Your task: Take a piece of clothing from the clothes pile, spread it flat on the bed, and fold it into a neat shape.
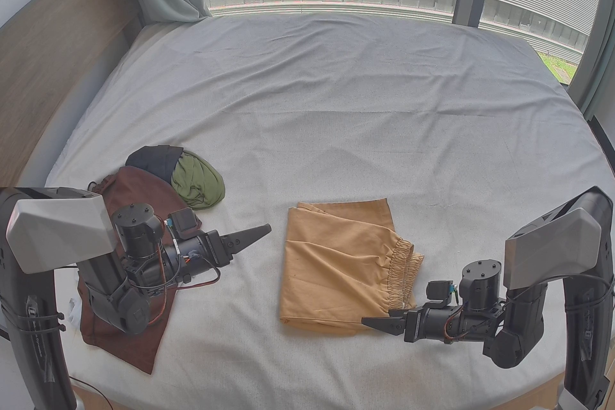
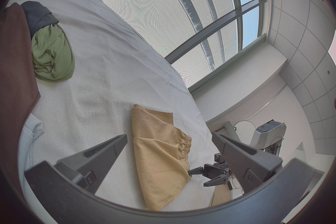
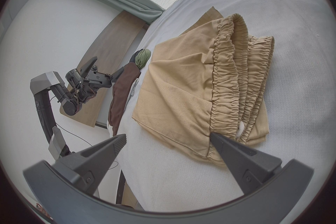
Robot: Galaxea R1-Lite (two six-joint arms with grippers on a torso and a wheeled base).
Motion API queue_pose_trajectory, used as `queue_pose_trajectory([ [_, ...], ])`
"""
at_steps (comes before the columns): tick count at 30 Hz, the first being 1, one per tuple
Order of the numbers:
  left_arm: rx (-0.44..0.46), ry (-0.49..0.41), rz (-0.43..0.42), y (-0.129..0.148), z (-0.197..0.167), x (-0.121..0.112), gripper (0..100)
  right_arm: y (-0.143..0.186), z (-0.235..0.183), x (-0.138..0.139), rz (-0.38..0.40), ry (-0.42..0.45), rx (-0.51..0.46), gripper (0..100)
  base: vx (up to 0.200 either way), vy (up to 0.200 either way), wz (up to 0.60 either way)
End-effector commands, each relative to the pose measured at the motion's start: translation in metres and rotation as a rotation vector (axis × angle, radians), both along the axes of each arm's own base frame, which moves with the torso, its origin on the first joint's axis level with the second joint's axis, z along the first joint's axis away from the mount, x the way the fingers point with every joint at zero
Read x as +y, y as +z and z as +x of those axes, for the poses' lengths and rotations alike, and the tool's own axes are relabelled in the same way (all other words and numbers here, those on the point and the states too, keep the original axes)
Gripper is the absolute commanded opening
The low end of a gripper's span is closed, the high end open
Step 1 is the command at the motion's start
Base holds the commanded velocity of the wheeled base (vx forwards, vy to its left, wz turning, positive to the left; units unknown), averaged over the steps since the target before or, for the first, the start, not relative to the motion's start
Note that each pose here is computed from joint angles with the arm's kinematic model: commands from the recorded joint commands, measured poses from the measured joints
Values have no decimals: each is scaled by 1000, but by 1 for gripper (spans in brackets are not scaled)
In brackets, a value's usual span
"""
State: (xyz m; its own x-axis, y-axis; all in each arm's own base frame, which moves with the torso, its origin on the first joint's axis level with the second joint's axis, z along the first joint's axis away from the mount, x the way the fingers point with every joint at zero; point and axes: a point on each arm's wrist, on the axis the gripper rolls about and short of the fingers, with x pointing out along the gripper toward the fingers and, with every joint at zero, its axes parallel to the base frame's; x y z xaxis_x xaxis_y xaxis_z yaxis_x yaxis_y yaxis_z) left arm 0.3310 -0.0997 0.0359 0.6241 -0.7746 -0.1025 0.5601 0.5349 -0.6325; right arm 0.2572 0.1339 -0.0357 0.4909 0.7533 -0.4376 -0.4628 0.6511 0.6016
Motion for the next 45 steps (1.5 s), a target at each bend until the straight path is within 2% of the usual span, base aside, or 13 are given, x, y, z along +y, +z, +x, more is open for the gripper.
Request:
queue_pose_trajectory([
  [1,0,1,0,0,0,0,100,-6,0,-1,-10,-4,19,100,0,0,0],
  [6,-1,1,-1,0,0,0,100,14,-5,-4,9,-7,-20,100,0,0,0],
  [13,1,1,-1,0,0,0,100,40,-10,-25,26,-64,-71,100,0,0,0],
  [19,3,2,-1,-1,0,0,100,30,-3,-41,-25,-103,-78,100,0,0,0],
  [20,3,2,-1,-1,0,0,100,20,-1,-48,-61,-108,-76,100,0,0,0],
  [23,3,2,-1,-1,0,0,100,7,1,-52,-93,-106,-61,100,0,0,0],
  [35,9,4,1,-3,1,1,100,-15,10,-44,-94,-91,-18,100,0,0,0],
  [38,9,4,1,-3,1,1,100,-16,14,-37,-76,-85,-21,100,0,0,0],
  [42,6,4,0,-2,1,1,100,-11,25,-17,0,-78,-22,100,0,0,0],
  [45,6,4,0,-2,1,1,100,-11,22,-8,20,-65,-1,100,0,0,0],
])
